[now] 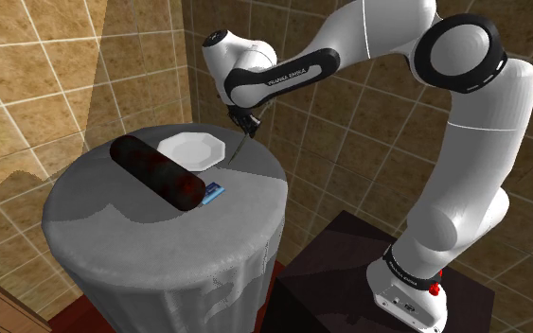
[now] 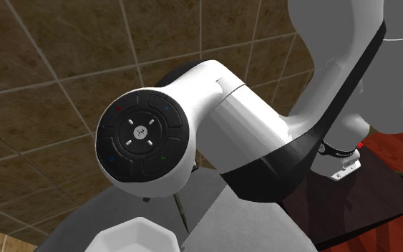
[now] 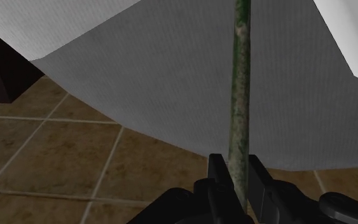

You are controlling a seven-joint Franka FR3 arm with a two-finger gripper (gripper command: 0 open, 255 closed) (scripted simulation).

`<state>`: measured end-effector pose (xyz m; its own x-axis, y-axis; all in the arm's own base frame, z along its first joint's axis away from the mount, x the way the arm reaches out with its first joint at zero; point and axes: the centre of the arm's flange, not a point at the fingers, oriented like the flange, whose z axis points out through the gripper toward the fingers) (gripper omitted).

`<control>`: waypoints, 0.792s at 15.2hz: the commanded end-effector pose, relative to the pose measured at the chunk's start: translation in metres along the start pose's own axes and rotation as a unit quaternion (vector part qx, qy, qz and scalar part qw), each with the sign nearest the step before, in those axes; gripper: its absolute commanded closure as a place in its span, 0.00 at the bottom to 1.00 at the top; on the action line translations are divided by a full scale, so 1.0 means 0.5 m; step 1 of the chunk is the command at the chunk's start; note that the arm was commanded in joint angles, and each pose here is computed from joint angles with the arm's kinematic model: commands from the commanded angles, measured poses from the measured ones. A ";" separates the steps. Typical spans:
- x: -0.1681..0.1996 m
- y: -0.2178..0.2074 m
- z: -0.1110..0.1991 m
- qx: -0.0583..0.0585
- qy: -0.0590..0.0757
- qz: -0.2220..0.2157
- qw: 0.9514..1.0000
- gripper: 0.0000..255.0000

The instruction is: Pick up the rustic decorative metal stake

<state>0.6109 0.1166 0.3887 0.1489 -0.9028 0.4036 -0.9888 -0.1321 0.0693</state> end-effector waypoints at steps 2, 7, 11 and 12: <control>0.013 0.001 -0.026 0.000 0.000 0.001 1.000 1.00; 0.034 0.005 -0.074 0.000 0.000 0.001 1.000 1.00; 0.051 0.008 -0.113 0.000 0.000 0.001 1.000 1.00; 0.056 0.009 -0.123 0.000 0.000 0.001 1.000 1.00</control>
<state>0.6092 0.1243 0.4492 0.1607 -0.9047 0.3945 -0.9870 -0.1448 0.0702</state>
